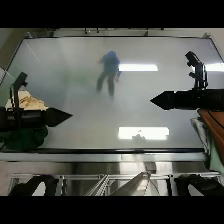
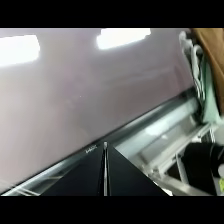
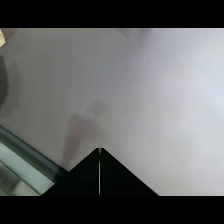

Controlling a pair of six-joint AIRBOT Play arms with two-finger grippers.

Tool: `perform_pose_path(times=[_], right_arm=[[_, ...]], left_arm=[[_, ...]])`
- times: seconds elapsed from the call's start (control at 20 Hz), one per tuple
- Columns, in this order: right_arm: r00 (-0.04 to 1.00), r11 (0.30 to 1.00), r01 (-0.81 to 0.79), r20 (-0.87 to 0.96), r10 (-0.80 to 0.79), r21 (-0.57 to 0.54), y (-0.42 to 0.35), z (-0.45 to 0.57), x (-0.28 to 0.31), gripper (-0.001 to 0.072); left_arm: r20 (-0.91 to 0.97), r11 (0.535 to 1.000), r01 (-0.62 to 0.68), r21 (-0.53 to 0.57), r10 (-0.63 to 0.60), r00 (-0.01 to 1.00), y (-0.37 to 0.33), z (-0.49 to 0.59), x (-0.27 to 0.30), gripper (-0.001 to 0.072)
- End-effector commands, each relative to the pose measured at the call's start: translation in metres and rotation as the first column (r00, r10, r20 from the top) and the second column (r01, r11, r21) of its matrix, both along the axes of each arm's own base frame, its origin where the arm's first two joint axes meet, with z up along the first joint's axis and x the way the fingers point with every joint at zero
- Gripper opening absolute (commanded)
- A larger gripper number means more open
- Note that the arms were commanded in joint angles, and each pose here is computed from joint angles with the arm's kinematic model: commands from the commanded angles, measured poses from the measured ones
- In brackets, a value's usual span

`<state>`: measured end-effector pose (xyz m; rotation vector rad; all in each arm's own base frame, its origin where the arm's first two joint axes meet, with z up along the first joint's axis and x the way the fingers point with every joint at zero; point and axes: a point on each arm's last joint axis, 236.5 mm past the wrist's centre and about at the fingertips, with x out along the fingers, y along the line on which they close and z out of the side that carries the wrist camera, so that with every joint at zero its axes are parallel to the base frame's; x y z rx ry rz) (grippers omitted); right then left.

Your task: Fold the shirts.

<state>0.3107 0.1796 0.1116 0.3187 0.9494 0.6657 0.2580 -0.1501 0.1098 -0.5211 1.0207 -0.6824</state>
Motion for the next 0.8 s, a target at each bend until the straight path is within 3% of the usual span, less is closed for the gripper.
perform_pose_path(times=[0.0,0.05,0.1,0.15,0.2,0.25,0.35,0.45,0.55,0.75], right_arm=[[1.0,1.0,-0.001,0.0,0.001,0.001,0.0,0.0,0.0,0.0019],[1.0,1.0,-0.001,0.0,0.001,0.001,0.0,0.0,0.0,0.0018],[1.0,1.0,-0.001,0.0,0.001,0.001,0.0,0.0,0.0,0.0019],[1.0,1.0,-0.001,0.0,0.001,0.001,0.0,0.0,0.0,0.0019],[1.0,1.0,-0.001,0.0,0.001,0.001,0.0,0.0,0.0,0.0019],[1.0,1.0,-0.001,0.0,0.001,0.001,0.0,0.0,0.0,0.0019],[1.0,1.0,-0.001,0.0,0.001,0.001,0.0,0.0,0.0,0.0018],[1.0,1.0,-0.001,0.0,0.001,0.001,0.0,0.0,0.0,0.0019],[1.0,1.0,-0.001,0.0,0.001,0.001,0.0,0.0,0.0,0.0019],[1.0,1.0,-0.001,0.0,0.001,0.001,0.0,0.0,0.0,0.0019]], left_arm=[[-0.016,0.994,-0.112,0.006,0.112,0.994,0.037,0.007,0.05,0.0003],[-0.012,0.988,-0.152,0.04,0.153,0.988,0.056,0.006,0.066,0.0005],[-0.009,0.976,-0.191,0.104,0.193,0.981,0.082,0.001,0.081,0.0094],[-0.01,0.962,-0.221,0.161,0.225,0.974,0.107,-0.003,0.093,0.0339],[-0.016,0.949,-0.237,0.205,0.246,0.969,0.128,-0.005,0.102,0.0482],[-0.011,0.934,-0.261,0.246,0.272,0.962,0.15,-0.004,0.112,0.0689],[0.02,0.887,-0.309,0.343,0.322,0.946,0.195,-0.005,0.132,0.072],[0.057,0.805,-0.332,0.491,0.351,0.935,0.244,-0.014,0.15,0.072],[0.035,0.724,-0.305,0.619,0.363,0.931,0.284,-0.033,0.159,0.072],[-0.08,0.618,-0.224,0.754,0.424,0.902,0.339,-0.09,0.163,0.072]])
